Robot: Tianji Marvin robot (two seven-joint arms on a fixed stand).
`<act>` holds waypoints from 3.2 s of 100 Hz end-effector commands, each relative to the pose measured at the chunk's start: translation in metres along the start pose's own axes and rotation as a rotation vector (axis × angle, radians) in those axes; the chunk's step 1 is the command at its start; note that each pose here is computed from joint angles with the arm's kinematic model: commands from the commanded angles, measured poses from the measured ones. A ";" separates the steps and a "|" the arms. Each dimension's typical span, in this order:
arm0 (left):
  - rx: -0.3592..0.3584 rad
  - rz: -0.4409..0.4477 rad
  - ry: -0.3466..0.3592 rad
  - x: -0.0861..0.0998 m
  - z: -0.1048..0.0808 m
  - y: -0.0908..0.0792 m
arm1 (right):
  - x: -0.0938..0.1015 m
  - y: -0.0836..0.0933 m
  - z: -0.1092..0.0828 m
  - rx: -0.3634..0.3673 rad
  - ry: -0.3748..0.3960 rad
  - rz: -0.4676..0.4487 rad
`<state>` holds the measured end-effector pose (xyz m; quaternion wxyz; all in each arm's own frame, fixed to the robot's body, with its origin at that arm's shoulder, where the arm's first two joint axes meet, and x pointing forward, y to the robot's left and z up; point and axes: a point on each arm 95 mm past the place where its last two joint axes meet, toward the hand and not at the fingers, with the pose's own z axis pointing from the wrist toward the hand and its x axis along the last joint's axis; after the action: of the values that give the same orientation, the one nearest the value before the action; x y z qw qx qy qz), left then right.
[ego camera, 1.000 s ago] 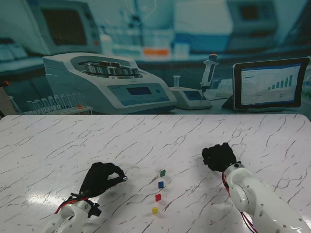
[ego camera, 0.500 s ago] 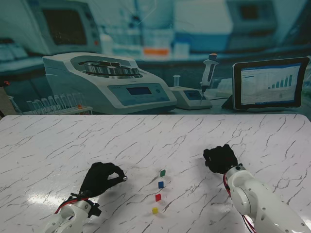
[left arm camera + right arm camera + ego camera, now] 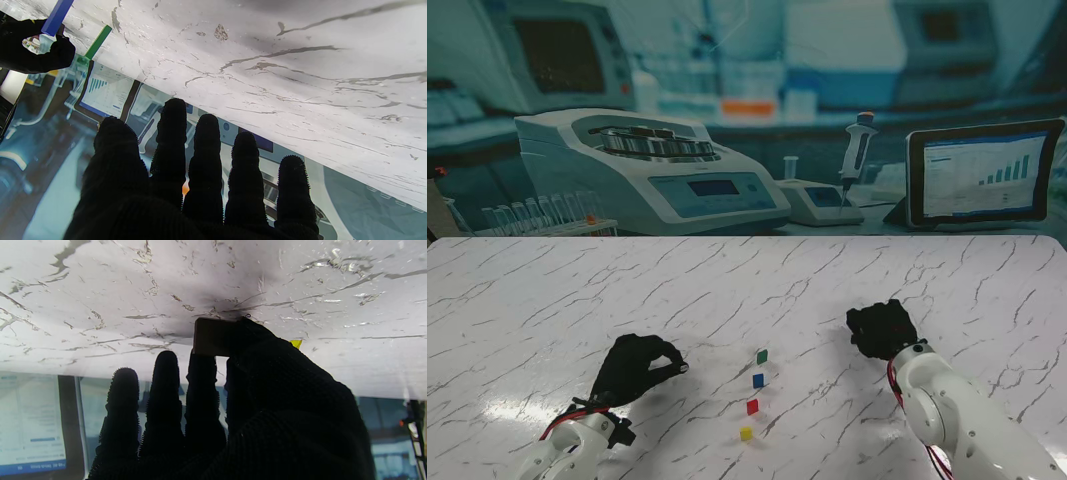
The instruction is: Arrange dominoes in a row
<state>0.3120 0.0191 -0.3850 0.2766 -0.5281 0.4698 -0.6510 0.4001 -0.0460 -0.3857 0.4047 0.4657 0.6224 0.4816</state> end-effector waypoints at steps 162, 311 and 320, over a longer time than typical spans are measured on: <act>-0.002 -0.016 0.012 0.004 -0.003 0.002 | 0.008 -0.009 -0.001 0.066 0.005 0.044; 0.015 -0.017 0.013 0.003 -0.001 0.004 | 0.005 -0.007 -0.005 0.037 -0.011 0.029; 0.016 -0.016 0.013 0.002 -0.001 0.004 | 0.006 -0.003 -0.005 0.025 -0.010 0.025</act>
<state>0.3127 0.0206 -0.3851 0.2867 -0.5265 0.4608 -0.6544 0.3968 -0.0488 -0.3883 0.3991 0.4831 0.6207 0.4713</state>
